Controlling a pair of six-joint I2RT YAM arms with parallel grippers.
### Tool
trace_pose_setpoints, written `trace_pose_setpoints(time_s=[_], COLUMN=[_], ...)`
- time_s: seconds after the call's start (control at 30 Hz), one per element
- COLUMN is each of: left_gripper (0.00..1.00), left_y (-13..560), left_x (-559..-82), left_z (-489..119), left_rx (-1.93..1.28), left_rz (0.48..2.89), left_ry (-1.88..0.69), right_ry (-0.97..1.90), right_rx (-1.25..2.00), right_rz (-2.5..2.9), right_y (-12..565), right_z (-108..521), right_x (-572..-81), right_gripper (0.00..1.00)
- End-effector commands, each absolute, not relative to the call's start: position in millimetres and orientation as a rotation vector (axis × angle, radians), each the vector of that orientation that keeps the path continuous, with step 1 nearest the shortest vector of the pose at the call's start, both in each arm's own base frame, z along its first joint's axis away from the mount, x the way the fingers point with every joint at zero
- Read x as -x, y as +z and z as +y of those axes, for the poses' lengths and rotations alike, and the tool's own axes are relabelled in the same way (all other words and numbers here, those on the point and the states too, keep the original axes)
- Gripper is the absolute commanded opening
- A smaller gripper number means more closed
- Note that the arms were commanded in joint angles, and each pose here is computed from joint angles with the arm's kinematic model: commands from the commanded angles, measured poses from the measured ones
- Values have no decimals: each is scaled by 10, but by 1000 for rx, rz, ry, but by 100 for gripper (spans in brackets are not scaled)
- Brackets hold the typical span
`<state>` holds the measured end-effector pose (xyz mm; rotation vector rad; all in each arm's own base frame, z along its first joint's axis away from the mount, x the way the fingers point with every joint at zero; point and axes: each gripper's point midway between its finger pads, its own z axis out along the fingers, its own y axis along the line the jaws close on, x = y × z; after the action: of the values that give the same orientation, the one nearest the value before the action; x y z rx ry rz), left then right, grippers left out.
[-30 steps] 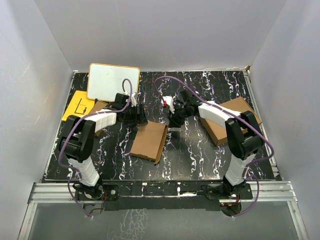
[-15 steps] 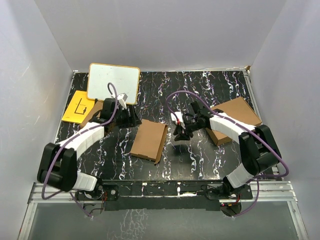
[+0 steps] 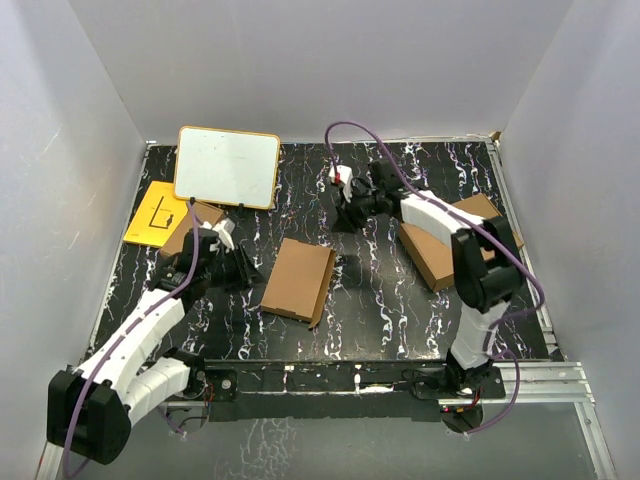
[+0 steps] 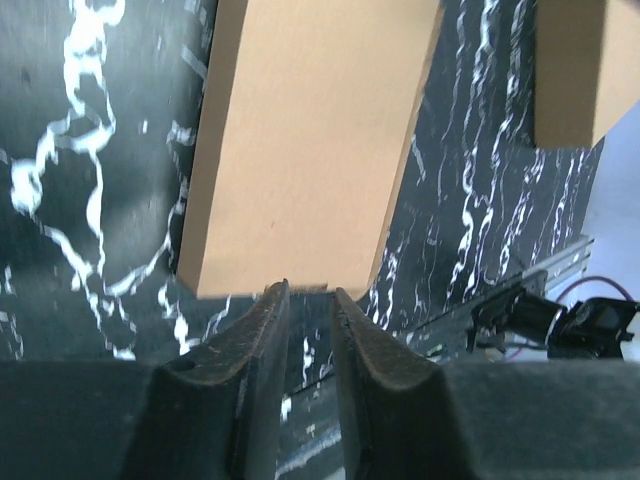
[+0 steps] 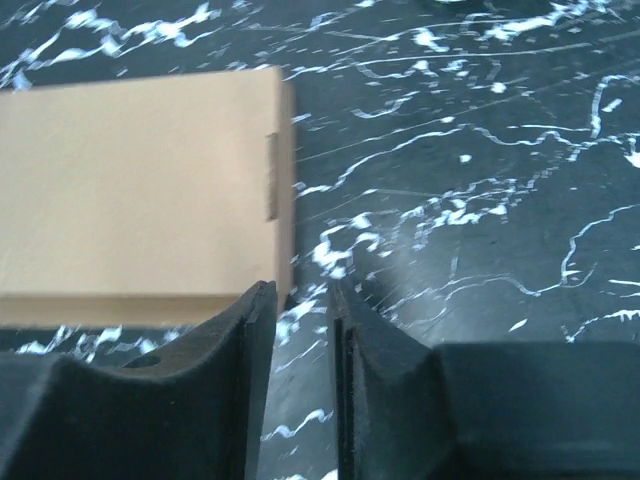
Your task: Fold the paper box
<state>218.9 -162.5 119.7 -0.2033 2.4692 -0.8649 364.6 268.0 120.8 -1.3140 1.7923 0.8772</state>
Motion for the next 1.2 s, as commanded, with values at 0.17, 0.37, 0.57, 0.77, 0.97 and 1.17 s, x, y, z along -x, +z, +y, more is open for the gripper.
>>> trace_pose_setpoints(time_s=[0.17,0.37,0.57,0.77,0.97,1.17], left_gripper=[16,16,18,18,18,18], left_y=[842,691,578,423,372,311], left_x=[-1612,-1585,-1622,-1638,-1767,-1933], left_z=[-1533,-1533,-1534,-1518,-1555,-1588], left_rx=[406,420,440,440,425,400], left_rz=[2703,2744,2775,2812,2798,2797], left_ry=[-873,-855,-804,-754,-747,-722], right_ry=[793,774,757,745,727,724], right_rx=[1174,1212,1250,1243,1248,1256], right_rz=[2050,2076,2051,2056,2057,2069], right_y=[806,642,638,577,551,516], right_z=[2846,2829,2834,2812,2782,2754], right_x=[-4235,-4219,-4175,-4122,-4085,-4032], right_gripper=[17,15,15,15,15,15])
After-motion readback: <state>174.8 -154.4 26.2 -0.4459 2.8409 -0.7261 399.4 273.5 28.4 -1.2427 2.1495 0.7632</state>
